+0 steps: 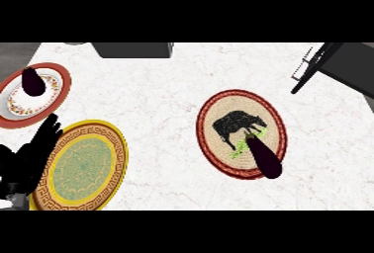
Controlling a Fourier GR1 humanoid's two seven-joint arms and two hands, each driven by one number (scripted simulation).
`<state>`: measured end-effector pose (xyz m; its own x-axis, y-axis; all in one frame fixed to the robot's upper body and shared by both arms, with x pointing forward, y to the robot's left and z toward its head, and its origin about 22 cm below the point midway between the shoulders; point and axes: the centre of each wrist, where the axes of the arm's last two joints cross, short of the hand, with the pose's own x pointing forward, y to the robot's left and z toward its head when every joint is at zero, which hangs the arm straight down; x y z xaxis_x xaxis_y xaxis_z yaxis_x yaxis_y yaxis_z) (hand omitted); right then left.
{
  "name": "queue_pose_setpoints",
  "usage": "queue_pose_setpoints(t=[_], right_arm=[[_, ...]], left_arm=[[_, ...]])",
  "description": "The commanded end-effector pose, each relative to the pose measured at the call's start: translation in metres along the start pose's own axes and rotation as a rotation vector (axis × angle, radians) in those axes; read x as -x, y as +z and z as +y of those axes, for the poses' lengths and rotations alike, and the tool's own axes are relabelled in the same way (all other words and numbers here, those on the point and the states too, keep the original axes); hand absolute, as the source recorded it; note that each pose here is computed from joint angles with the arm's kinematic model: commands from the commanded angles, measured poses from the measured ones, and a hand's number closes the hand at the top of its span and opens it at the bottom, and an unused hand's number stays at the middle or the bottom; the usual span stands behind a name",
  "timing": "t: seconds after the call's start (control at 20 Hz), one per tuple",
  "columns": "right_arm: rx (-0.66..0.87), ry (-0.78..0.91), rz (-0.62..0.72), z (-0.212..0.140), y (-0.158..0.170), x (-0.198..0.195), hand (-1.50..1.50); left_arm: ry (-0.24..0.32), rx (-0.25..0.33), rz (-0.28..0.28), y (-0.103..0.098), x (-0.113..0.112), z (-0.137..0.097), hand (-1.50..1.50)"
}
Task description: Pick the sweet potato from the placemat and place it in the tiered shelf
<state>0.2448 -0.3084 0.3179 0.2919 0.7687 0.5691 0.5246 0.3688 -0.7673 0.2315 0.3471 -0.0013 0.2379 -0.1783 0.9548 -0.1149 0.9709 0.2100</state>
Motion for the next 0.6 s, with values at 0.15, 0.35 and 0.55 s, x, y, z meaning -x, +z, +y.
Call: queue_pose_setpoints(t=[0.15,0.35,0.55], right_arm=[[0.021,0.112,0.064,-0.019,-0.044,-0.012,1.5],[0.029,0.131,0.072,-0.023,-0.048,-0.005,1.5],[0.07,0.19,0.098,-0.007,-0.074,0.01,1.5]], left_arm=[[0.007,-0.009,-0.021,-0.007,-0.002,0.019,0.0],[0.029,-0.001,0.021,0.004,-0.004,-0.013,0.0],[-0.002,0.012,-0.015,0.004,0.004,-0.004,0.0]])
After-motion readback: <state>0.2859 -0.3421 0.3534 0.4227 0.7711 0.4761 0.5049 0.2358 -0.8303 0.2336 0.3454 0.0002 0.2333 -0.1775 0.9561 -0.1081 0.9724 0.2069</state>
